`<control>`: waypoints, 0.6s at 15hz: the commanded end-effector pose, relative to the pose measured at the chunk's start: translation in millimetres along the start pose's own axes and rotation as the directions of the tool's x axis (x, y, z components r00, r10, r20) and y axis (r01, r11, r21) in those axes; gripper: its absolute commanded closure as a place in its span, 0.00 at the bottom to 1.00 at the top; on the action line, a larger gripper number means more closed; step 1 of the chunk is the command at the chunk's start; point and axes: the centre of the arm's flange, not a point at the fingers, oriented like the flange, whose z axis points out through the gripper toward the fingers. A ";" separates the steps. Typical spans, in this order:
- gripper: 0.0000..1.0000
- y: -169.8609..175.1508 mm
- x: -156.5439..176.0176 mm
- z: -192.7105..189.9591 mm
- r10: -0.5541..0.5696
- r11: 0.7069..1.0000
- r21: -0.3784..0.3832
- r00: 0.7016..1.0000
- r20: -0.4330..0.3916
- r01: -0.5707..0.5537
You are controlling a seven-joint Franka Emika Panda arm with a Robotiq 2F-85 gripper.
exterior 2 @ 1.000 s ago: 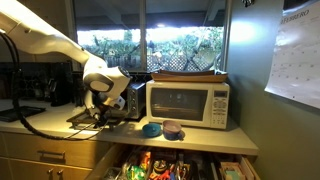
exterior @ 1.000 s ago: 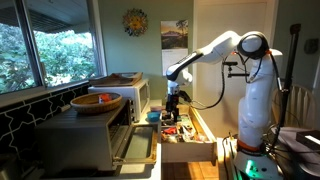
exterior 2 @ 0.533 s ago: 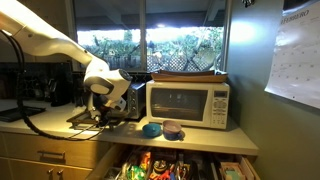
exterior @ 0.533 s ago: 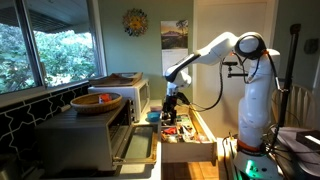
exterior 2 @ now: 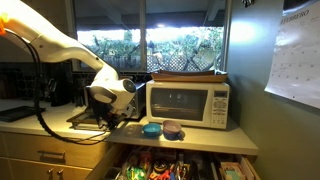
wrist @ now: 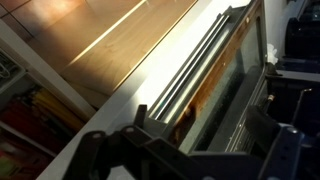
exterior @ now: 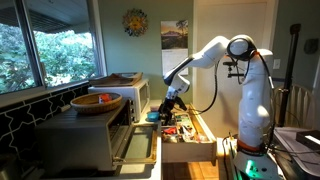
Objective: Close the oven door
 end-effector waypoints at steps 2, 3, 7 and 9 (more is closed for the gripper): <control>0.00 18.5 17.6 10.9 -0.024 0.992 0.121 0.998 -0.052 0.030; 0.00 22.1 20.1 12.4 -0.028 0.992 0.122 0.998 -0.062 0.036; 0.00 33.8 28.5 16.2 -0.029 0.989 0.144 0.995 -0.091 0.042; 0.00 37.0 33.3 17.5 -0.026 0.985 0.168 0.994 -0.105 0.043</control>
